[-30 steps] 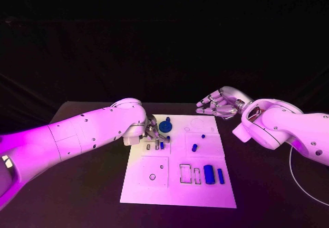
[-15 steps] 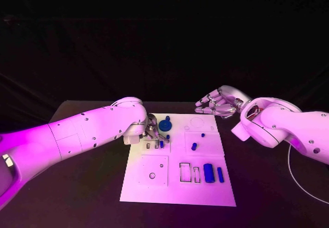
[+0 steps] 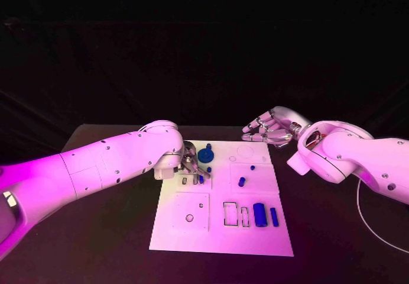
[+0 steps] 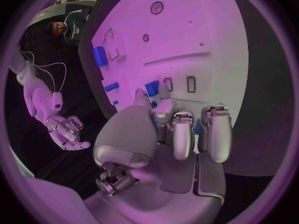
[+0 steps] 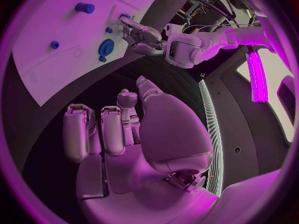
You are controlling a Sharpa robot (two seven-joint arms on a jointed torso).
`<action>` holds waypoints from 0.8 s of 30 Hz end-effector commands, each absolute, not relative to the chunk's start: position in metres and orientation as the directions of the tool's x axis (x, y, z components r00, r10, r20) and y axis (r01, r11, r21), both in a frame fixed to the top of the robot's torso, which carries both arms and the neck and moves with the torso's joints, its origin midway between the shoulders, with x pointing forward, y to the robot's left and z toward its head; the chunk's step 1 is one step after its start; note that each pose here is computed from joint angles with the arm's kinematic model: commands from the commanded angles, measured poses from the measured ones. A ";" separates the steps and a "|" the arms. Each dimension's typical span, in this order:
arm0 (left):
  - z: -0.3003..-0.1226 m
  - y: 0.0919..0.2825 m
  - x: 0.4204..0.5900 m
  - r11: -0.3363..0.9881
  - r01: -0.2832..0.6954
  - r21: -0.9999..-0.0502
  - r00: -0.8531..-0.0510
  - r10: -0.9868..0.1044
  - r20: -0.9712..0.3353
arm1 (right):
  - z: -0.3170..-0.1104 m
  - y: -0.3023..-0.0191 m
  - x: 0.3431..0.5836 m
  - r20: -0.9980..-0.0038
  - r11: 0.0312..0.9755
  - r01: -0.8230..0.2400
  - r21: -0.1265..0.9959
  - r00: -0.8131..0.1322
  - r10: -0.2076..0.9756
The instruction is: Assemble the parts on the task board
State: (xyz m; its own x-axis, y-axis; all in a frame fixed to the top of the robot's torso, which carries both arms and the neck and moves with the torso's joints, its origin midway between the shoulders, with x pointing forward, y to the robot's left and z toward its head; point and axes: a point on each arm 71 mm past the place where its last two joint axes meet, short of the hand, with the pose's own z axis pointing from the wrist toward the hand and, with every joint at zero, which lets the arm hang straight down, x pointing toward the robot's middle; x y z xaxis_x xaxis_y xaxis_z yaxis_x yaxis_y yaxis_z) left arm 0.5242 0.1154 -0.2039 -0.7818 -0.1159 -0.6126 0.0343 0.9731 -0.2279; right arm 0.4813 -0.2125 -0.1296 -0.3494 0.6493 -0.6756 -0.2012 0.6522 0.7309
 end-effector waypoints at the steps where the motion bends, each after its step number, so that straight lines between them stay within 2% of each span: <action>1: -0.204 0.112 0.521 0.972 0.051 -0.228 -0.795 -0.099 -0.599 | -0.130 -0.211 0.481 -0.695 0.667 -0.217 0.712 -0.352 0.627; 24: -0.203 0.115 0.523 0.964 0.019 -0.265 -0.785 -0.150 -0.602 | -0.133 -0.210 0.482 -0.694 0.671 -0.210 0.711 -0.361 0.623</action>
